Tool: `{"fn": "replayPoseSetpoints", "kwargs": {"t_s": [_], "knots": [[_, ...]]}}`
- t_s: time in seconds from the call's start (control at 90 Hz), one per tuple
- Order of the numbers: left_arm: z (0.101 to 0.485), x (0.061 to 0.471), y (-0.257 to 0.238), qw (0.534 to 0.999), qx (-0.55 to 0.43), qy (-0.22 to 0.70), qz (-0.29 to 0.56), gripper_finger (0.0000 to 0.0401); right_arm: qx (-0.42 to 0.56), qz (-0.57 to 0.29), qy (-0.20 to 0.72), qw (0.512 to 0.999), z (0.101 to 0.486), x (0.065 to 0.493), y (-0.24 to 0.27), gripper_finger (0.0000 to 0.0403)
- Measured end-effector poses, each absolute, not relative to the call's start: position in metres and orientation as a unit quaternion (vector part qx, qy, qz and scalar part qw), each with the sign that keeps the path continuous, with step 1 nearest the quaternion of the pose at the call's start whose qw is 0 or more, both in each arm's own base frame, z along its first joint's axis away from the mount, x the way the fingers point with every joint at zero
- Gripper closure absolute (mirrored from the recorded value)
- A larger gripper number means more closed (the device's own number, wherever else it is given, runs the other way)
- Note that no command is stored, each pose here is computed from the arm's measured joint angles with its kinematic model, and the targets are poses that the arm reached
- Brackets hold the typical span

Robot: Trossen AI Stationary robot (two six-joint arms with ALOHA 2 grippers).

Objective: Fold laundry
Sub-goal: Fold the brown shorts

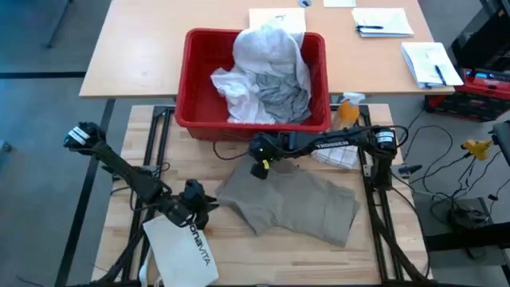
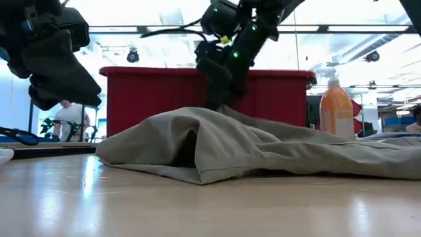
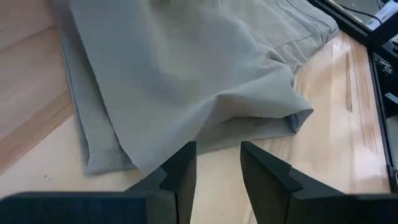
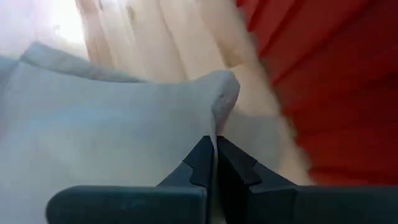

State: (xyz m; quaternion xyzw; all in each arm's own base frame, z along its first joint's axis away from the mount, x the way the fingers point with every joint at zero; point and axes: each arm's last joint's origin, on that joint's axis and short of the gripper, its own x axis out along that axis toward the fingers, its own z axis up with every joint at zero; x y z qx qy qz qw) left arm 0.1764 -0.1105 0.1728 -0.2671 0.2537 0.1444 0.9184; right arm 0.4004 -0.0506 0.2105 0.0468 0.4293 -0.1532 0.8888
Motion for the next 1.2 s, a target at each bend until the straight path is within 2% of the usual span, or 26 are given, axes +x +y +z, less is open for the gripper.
{"fn": "replayPoseSetpoints", "kwargs": {"t_s": [0.289,0.589,0.756,0.989,1.2], "knots": [[0.173,0.176,-0.111,0.917,-0.273,0.258,0.138,0.0294,0.079,-0.207,0.307,0.926,0.196,0.383,-0.031,0.0403],[0.174,0.176,-0.111,0.915,-0.278,0.263,0.131,0.0294,0.119,-0.308,0.231,0.915,0.166,0.353,-0.034,0.0403],[0.174,0.176,-0.112,0.911,-0.287,0.270,0.124,0.0294,0.125,-0.323,0.174,0.922,0.159,0.347,-0.036,0.0403],[0.176,0.178,-0.111,0.913,-0.287,0.263,0.124,0.0294,0.113,-0.323,0.175,0.923,0.159,0.347,-0.040,0.0403],[0.194,0.198,-0.105,0.940,-0.202,0.250,0.112,0.0294,0.122,-0.327,0.174,0.921,0.158,0.346,-0.043,0.0403]]}}
